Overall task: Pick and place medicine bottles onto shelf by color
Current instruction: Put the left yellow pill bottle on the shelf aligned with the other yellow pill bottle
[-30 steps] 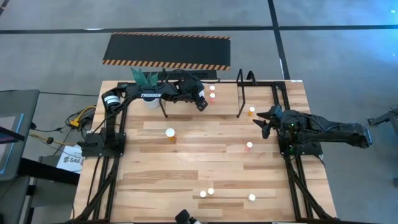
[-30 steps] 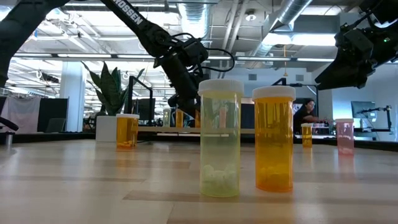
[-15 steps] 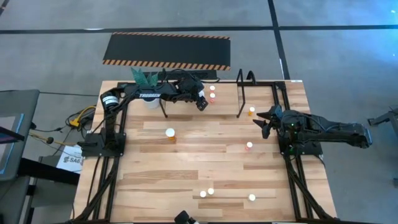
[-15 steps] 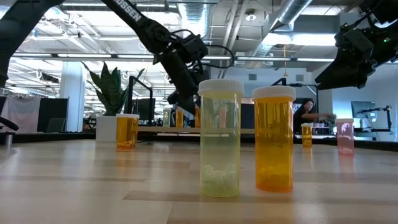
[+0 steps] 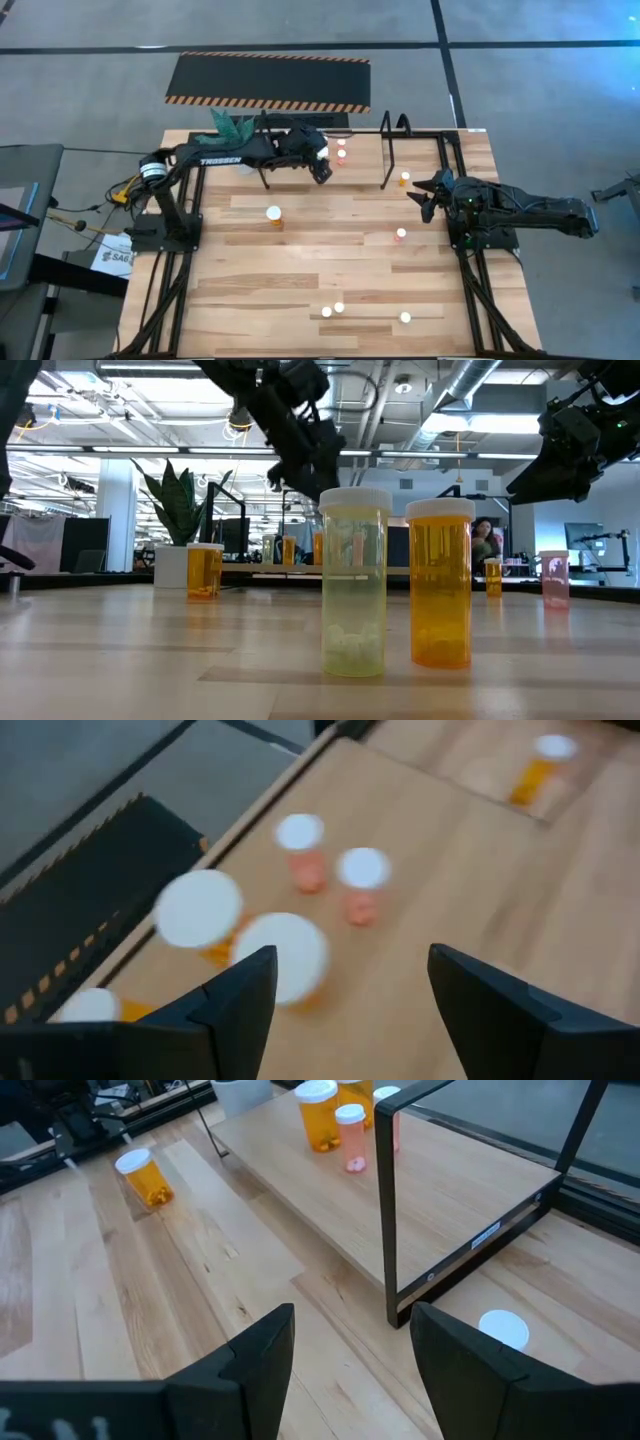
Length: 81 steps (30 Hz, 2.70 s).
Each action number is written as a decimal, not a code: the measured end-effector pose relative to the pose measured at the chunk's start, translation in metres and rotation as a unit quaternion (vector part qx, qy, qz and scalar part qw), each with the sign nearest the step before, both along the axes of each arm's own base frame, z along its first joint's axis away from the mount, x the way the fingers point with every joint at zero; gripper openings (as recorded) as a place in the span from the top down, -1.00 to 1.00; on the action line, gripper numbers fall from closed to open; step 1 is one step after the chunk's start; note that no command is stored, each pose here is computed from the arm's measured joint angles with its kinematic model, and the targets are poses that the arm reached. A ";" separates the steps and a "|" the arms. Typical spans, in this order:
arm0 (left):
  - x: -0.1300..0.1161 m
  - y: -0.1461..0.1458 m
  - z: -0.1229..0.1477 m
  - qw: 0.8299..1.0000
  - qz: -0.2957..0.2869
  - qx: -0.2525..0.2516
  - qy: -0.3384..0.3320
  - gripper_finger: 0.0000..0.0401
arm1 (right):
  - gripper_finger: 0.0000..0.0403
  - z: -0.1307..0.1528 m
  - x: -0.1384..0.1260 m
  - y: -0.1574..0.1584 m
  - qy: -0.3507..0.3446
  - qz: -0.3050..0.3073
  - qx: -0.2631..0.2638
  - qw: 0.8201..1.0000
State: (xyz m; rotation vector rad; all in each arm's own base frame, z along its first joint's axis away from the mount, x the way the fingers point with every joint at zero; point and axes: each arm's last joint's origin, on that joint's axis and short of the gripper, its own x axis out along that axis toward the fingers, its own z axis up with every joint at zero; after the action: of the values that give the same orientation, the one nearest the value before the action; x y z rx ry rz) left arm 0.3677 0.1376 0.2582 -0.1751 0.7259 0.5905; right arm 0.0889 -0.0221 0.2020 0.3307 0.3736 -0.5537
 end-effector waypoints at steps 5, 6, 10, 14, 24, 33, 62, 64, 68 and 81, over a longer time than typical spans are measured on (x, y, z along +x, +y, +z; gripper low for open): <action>0.002 -0.042 0.015 0.999 -0.025 0.026 0.007 -0.23 | -0.12 0.000 0.000 0.000 0.000 0.000 0.000 1.000; 0.002 -0.051 0.017 0.999 -0.028 0.035 0.008 -0.23 | -0.12 0.000 0.000 0.000 0.000 0.000 0.000 1.000; 0.005 -0.083 0.019 0.996 -0.058 0.064 0.022 -0.23 | -0.12 0.000 0.000 0.000 0.000 0.000 0.000 1.000; 0.007 -0.109 0.014 0.994 -0.092 0.060 0.020 -0.23 | -0.12 0.000 0.000 0.000 0.000 0.000 0.000 1.000; 0.001 -0.205 -0.005 0.983 -0.178 0.031 -0.017 -0.23 | -0.12 0.000 0.000 0.000 0.000 0.000 0.000 1.000; -0.019 -0.283 -0.026 0.965 -0.256 0.044 -0.029 -0.23 | -0.12 0.000 0.000 0.000 0.000 0.000 0.000 1.000; -0.053 -0.377 -0.111 0.936 -0.269 0.031 -0.226 -0.23 | -0.12 -0.002 -0.001 0.000 0.011 0.000 0.002 1.000; -0.051 -0.377 -0.108 0.933 -0.271 0.017 -0.235 -0.23 | -0.12 -0.002 -0.001 0.000 0.011 0.000 0.002 1.000; -0.049 -0.374 -0.109 0.934 -0.270 -0.001 -0.234 -0.23 | -0.12 -0.002 -0.001 0.000 0.011 0.000 0.002 1.000; -0.045 -0.383 -0.140 0.932 -0.232 0.000 -0.278 -0.23 | -0.12 -0.002 -0.001 0.000 0.011 0.000 0.002 1.000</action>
State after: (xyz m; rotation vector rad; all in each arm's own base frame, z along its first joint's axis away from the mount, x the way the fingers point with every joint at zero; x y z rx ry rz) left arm 0.3226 -0.2453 0.1183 -0.1532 0.1977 0.0717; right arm 0.0880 -0.0220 0.2002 0.3279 0.3959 -0.5574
